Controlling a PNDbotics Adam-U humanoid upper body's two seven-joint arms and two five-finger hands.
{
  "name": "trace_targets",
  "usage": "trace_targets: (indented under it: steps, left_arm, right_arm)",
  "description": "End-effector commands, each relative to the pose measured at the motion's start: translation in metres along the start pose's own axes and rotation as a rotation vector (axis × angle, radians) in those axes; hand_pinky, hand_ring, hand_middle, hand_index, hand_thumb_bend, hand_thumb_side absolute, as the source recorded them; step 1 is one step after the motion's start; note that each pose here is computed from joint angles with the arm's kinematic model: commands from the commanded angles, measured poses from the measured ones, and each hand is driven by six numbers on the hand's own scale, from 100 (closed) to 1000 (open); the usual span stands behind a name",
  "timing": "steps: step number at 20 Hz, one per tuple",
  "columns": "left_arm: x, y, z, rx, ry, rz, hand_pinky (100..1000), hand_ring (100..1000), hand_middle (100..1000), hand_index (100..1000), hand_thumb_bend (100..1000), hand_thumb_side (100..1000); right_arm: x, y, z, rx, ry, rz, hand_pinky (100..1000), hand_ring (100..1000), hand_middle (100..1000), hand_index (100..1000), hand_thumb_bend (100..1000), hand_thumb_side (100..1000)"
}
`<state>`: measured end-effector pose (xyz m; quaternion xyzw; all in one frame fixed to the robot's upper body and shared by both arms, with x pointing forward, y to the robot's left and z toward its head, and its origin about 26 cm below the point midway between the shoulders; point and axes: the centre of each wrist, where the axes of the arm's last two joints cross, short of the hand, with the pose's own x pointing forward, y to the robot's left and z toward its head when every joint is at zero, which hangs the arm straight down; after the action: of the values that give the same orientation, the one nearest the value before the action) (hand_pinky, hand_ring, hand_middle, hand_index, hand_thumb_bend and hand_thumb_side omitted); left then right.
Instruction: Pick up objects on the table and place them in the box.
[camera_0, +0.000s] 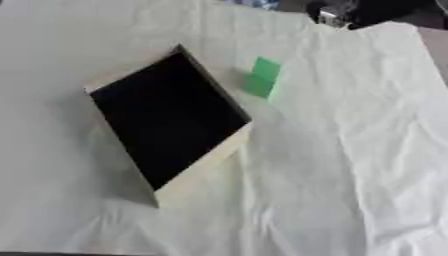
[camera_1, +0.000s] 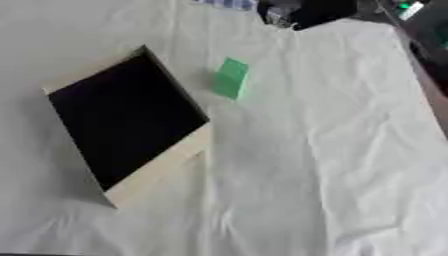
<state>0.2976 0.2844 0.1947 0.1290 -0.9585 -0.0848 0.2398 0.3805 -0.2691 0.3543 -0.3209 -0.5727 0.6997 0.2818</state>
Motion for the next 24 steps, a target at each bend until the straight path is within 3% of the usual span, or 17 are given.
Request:
trace_targets:
  steps: [1,4,5,6,10,18,24]
  left_arm:
    - [0.006,0.003,-0.006,-0.019,-0.029,-0.005,588,683,685,778,103,615]
    - [0.006,0.002,-0.006,-0.019,-0.029,-0.001,587,682,685,778,102,615]
    - [0.006,0.002,-0.006,-0.020,-0.029,0.000,587,682,685,778,102,615]
    - [0.006,0.002,-0.006,-0.020,-0.029,0.001,587,682,685,778,102,615]
    - [0.006,0.001,-0.006,-0.022,-0.027,0.006,587,682,685,778,101,615]
    - [0.006,0.000,-0.006,-0.024,-0.025,0.017,587,682,685,777,101,615]
    - [0.006,-0.002,-0.006,-0.023,-0.023,0.024,586,681,684,777,100,620]
  right_arm:
    - [-0.002,-0.010,0.001,-0.001,-0.038,-0.002,866,912,884,926,100,936]
    - [0.001,-0.008,-0.007,0.018,-0.103,-0.032,869,916,880,939,100,822]
    - [0.002,-0.007,-0.010,0.027,-0.126,-0.045,870,917,876,944,167,800]
    - [0.004,-0.007,-0.013,0.038,-0.149,-0.056,870,917,877,947,141,744]
    - [0.012,-0.008,-0.023,0.078,-0.206,-0.060,867,917,873,947,237,617]
    - [0.022,-0.002,-0.041,0.146,-0.230,-0.067,859,893,869,962,265,605]
    - [0.019,0.014,-0.060,0.151,-0.195,-0.086,853,895,860,961,282,609]
